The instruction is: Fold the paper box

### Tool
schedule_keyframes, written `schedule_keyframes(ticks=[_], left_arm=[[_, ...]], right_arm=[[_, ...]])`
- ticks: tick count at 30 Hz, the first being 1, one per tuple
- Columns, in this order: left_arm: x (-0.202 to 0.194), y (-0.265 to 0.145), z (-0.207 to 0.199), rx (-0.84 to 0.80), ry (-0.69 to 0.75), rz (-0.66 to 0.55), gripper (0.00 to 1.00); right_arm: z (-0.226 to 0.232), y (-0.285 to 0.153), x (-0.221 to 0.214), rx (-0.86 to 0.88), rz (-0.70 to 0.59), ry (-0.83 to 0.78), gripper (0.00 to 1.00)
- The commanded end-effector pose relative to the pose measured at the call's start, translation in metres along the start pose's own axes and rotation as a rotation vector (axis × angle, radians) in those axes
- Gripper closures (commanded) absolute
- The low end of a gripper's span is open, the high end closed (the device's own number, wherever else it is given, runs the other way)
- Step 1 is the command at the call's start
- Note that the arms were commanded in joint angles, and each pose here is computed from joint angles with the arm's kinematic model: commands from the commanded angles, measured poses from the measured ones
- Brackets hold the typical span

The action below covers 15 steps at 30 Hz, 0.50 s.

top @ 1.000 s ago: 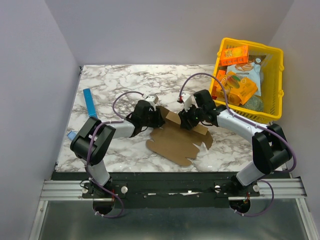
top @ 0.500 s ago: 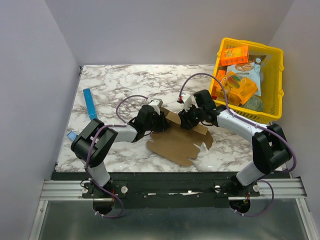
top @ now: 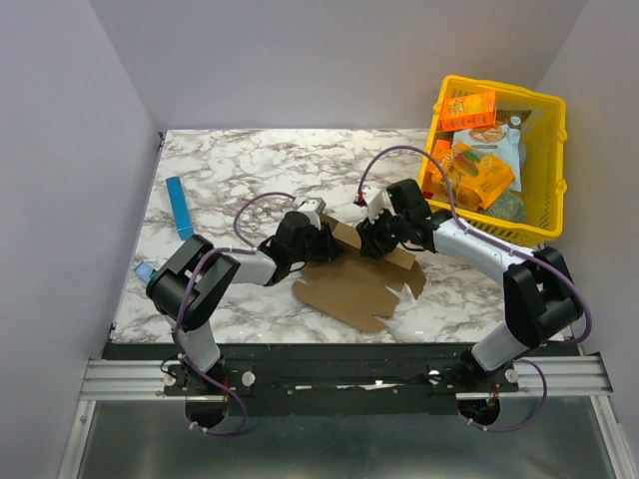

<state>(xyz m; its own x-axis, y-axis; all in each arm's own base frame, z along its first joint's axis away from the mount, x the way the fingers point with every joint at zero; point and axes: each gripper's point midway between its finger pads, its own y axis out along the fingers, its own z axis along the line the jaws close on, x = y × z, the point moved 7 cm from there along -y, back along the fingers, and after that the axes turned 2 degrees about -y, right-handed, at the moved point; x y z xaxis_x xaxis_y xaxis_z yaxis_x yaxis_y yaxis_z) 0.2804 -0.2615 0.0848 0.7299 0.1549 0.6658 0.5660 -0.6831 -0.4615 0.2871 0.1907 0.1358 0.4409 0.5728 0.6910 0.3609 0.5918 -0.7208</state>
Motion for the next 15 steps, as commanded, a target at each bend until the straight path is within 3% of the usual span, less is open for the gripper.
schedule_keyframes(ticks=[1, 11, 14, 15], left_arm=[[-0.020, 0.003, -0.001, -0.025, -0.033, 0.047, 0.59], [-0.014, -0.008, 0.002, 0.011, -0.012, 0.014, 0.56], [0.008, -0.021, 0.003, 0.040, 0.019, -0.025, 0.42], [0.017, -0.028, 0.000, 0.039, 0.024, -0.049, 0.31]], right_arm=[[0.004, 0.003, -0.017, 0.011, 0.061, 0.023, 0.51], [0.004, 0.003, -0.018, 0.007, 0.064, 0.027, 0.51], [0.004, 0.002, -0.018, 0.006, 0.061, 0.026, 0.52], [0.004, 0.002, -0.017, 0.004, 0.060, 0.023, 0.52]])
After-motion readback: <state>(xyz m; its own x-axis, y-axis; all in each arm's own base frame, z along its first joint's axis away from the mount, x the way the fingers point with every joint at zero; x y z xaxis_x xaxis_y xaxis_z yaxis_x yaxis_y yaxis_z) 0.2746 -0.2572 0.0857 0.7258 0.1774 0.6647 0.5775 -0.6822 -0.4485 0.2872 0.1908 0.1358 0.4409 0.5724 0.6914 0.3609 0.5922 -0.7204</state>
